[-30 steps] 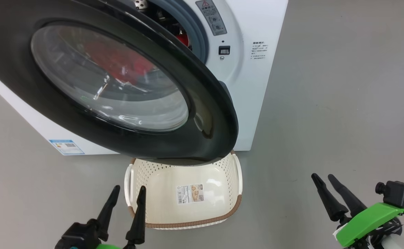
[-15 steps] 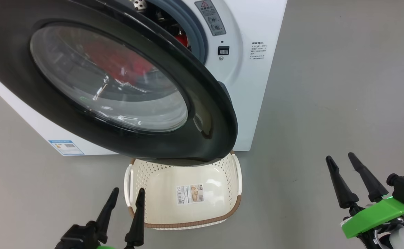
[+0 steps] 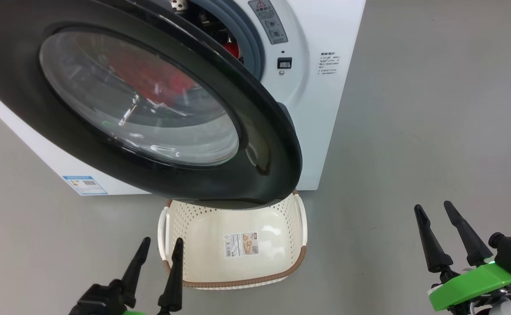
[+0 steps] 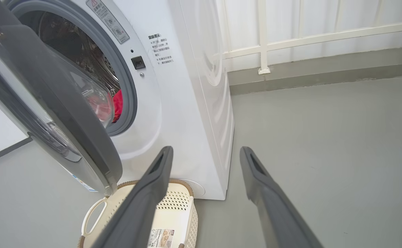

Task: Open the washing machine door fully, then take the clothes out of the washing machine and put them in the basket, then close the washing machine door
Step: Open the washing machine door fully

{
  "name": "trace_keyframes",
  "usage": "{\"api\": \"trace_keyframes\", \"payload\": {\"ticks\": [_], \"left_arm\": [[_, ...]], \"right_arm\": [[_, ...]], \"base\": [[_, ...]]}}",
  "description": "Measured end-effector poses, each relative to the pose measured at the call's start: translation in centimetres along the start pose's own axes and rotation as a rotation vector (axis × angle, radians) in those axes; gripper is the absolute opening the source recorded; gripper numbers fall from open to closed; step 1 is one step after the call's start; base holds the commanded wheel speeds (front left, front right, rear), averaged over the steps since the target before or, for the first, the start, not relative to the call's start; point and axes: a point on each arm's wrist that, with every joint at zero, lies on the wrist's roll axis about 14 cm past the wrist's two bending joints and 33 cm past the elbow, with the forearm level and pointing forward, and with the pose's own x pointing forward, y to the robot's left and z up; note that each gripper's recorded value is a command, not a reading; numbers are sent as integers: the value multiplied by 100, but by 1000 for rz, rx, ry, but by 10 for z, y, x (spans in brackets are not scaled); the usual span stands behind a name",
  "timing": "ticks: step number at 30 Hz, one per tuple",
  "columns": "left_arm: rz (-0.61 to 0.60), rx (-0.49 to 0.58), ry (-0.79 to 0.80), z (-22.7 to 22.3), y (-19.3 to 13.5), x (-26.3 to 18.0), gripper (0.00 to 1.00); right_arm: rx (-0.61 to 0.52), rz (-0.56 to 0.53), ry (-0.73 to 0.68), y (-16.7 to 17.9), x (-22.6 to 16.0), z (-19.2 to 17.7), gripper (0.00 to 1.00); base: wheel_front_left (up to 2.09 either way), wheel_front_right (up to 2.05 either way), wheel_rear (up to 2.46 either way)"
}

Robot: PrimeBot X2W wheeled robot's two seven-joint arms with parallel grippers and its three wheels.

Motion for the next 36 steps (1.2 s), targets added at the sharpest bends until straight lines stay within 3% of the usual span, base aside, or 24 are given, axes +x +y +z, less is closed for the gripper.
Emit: {"api": "trace_keyframes", "payload": {"ticks": [11,14,24,36], "left_arm": [[6,1,0,0,2,-1,100],[10,2,0,0,3,-1,100],[23,-3,-8,3,6,-8,100],[54,-11,-12,4,14,-17,100]], "right_arm": [[44,9,-15,6,3,3,100],[104,36,-39,17,6,9,0],[301,238,-129,81,41,52,0],[609,459,-76,144,72,91,0]], "base": [[0,0,0],[0,0,0],[0,0,0],[0,0,0]]}}
